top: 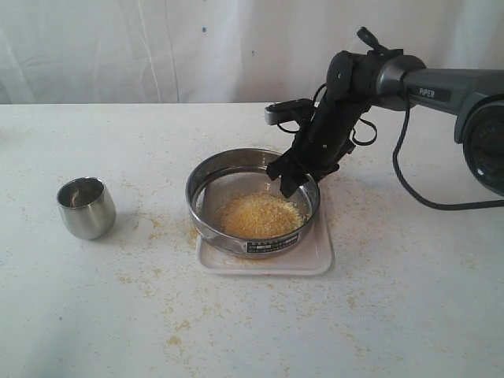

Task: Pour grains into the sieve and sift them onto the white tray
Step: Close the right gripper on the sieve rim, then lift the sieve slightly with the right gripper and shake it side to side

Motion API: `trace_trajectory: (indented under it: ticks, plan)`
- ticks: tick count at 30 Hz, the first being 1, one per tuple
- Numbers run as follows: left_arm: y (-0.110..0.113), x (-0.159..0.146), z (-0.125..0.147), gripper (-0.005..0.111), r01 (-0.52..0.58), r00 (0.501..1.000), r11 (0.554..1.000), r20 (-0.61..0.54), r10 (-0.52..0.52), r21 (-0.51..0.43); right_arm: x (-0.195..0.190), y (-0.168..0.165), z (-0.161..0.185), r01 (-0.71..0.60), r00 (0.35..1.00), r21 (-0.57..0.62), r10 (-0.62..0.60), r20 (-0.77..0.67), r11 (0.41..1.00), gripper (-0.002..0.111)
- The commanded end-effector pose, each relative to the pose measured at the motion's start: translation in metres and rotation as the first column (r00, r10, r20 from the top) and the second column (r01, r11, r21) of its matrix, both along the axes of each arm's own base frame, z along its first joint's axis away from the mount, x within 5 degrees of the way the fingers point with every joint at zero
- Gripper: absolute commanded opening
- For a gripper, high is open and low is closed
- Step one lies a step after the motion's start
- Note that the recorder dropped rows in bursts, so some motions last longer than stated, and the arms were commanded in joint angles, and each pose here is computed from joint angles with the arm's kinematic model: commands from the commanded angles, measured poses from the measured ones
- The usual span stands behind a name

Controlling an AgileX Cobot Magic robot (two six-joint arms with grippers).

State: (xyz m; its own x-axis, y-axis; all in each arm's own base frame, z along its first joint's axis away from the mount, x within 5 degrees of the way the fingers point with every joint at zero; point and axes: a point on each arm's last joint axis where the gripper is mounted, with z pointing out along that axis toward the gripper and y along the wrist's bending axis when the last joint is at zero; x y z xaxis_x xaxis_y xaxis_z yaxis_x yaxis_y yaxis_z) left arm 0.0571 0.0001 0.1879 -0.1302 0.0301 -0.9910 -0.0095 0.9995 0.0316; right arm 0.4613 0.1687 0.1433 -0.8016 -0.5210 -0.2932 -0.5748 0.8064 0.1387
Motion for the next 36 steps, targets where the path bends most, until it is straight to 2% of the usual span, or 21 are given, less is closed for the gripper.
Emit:
trace_trajectory:
  ticks: [1,15,22,31,36]
  plan:
    - [0.0,0.0,0.0,0.0,-0.004,1.0,1.0,0.008,0.004,-0.015,0.0,-0.001,0.002,-0.01,1.0,-0.013,0.01,-0.002,1.0,0.04]
    - [0.0,0.0,0.0,0.0,-0.004,1.0,1.0,0.008,0.004,-0.015,-0.002,-0.001,0.001,0.007,1.0,-0.014,-0.007,-0.028,1.0,0.011]
    - [0.0,0.0,0.0,0.0,-0.004,1.0,1.0,0.008,0.004,-0.015,-0.001,-0.001,0.008,0.052,0.998,-0.005,-0.052,-0.044,0.999,0.01]
    - [0.0,0.0,0.0,0.0,-0.004,1.0,1.0,0.008,0.004,-0.015,0.001,0.001,0.059,0.055,0.998,0.03,-0.056,0.02,0.998,0.0]
    - [0.0,0.0,0.0,0.0,-0.004,1.0,1.0,0.008,0.004,-0.015,-0.002,0.0,0.062,0.047,0.999,0.022,-0.046,-0.008,0.999,0.0]
